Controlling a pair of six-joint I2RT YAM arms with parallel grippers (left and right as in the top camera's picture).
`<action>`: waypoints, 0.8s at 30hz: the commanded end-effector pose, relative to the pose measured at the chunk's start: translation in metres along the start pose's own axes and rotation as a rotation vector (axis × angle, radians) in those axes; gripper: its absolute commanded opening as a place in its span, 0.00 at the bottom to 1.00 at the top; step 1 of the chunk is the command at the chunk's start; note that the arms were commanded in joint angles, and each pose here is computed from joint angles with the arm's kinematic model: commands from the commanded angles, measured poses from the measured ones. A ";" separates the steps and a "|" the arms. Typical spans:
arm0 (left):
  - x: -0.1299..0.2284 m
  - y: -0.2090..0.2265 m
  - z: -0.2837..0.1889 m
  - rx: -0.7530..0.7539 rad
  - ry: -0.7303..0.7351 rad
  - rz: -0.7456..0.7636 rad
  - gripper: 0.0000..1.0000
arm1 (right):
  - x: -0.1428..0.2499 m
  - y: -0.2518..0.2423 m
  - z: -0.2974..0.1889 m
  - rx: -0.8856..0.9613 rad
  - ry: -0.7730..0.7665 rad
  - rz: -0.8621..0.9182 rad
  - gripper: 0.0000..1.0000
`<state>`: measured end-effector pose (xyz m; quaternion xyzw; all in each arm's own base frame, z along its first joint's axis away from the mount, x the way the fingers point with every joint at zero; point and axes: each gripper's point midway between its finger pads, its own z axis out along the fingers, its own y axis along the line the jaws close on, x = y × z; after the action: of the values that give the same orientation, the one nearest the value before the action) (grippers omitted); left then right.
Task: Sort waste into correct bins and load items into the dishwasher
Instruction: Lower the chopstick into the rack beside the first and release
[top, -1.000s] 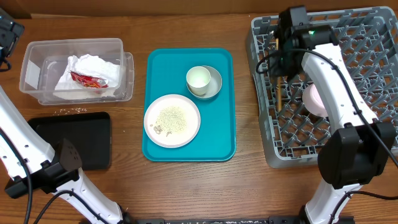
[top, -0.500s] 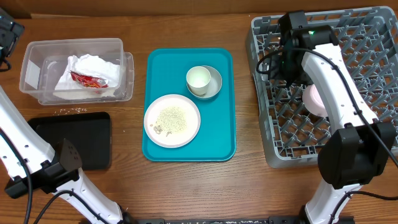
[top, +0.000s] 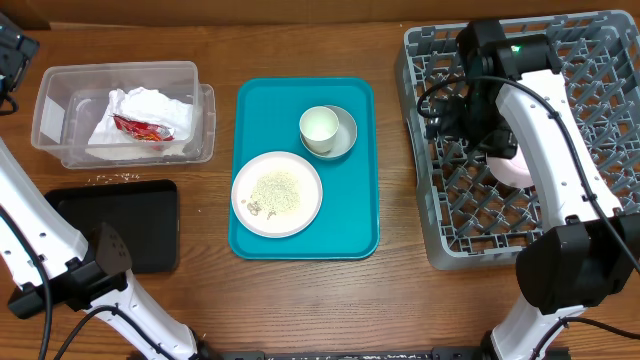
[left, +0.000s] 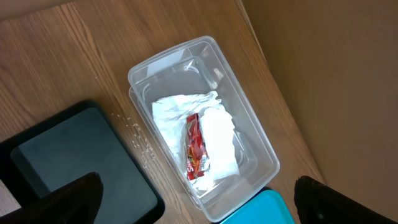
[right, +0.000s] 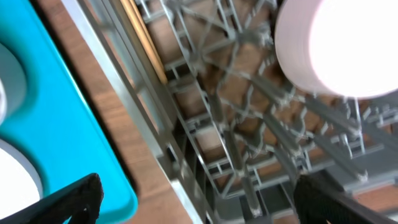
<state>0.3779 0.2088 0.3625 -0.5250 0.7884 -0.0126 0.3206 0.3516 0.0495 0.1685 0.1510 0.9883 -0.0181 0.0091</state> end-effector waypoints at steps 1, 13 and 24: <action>0.002 0.000 0.007 -0.014 0.009 0.028 1.00 | 0.003 -0.001 -0.015 -0.015 -0.024 0.012 1.00; 0.002 0.000 0.007 -0.014 0.009 0.028 1.00 | -0.012 0.002 -0.034 -0.056 -0.097 0.086 1.00; 0.002 0.000 0.007 -0.014 0.009 0.028 1.00 | -0.043 -0.015 -0.110 -0.153 -0.302 0.163 1.00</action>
<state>0.3779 0.2088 0.3625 -0.5250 0.7884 -0.0126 0.3206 0.3835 0.0285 0.2541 0.2187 0.9674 0.0217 0.1261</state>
